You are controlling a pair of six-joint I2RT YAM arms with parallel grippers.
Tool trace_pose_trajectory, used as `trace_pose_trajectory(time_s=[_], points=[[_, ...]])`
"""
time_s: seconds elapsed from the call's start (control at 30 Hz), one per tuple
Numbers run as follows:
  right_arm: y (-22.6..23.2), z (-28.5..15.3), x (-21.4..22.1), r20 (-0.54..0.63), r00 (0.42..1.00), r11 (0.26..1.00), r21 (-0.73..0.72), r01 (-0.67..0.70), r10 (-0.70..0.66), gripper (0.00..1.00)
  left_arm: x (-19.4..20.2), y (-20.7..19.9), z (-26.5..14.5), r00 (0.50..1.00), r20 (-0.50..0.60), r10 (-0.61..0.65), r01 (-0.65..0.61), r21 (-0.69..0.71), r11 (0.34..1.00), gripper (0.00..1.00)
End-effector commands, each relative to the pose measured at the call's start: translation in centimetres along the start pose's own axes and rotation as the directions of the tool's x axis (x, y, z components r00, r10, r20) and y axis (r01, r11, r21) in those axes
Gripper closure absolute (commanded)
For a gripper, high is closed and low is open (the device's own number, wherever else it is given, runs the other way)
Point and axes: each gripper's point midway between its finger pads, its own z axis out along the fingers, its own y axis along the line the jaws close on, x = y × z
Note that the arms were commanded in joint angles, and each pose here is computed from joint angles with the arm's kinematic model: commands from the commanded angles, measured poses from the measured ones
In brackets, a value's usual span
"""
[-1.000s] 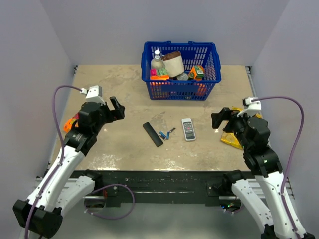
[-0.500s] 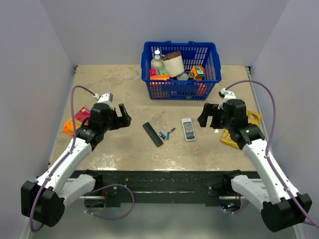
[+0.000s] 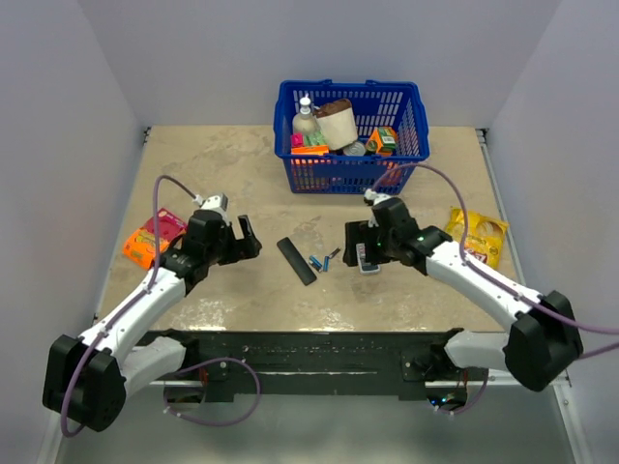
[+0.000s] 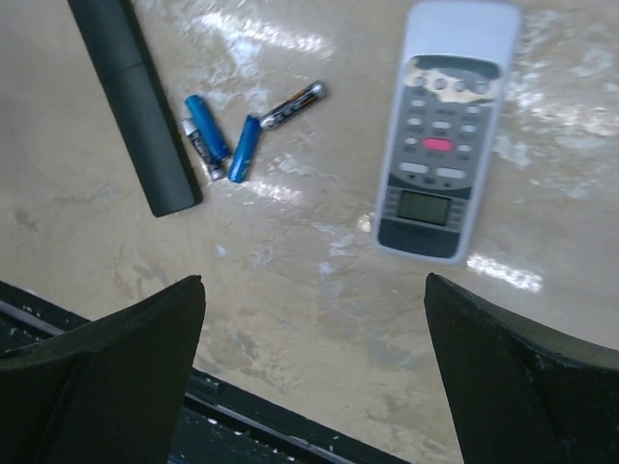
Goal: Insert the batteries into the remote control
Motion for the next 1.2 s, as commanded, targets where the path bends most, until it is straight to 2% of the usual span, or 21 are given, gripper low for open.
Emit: trace_pose_trajectory(time_s=[0.0, 0.17, 0.4, 0.67, 1.17], points=[[5.4, 1.0, -1.7, 0.051, 0.998, 0.992, -0.118, 0.035, -0.029, 0.02, 1.4, -0.2, 0.4, 0.999, -0.023, -0.029, 0.029, 0.017, 0.999, 0.0], [9.4, 2.8, 0.5, 0.004, 0.996, 0.976, -0.198, 0.086, -0.087, 0.04, 2.7, 0.0, 0.6, 0.998, -0.059, -0.03, 0.031, 0.008, 0.999, 0.0], [13.6, 4.5, 3.4, -0.046, 0.987, 0.95, -0.281, 0.137, -0.156, 0.07, 1.6, 0.2, 0.1, 0.999, -0.026, -0.027, 0.026, -0.018, 0.999, 0.0], [14.3, 7.2, 4.9, -0.085, 0.974, 0.958, -0.216, 0.188, -0.211, 0.09, -1.1, -0.1, -2.0, 0.996, 0.082, -0.026, 0.028, -0.024, 0.999, 0.0], [15.1, 10.8, 7.6, -0.138, 0.956, 0.954, -0.19, 0.232, -0.26, 0.1, -1.2, 0.6, -3.5, 0.996, 0.09, -0.005, 0.009, -0.051, 0.999, 0.0]])
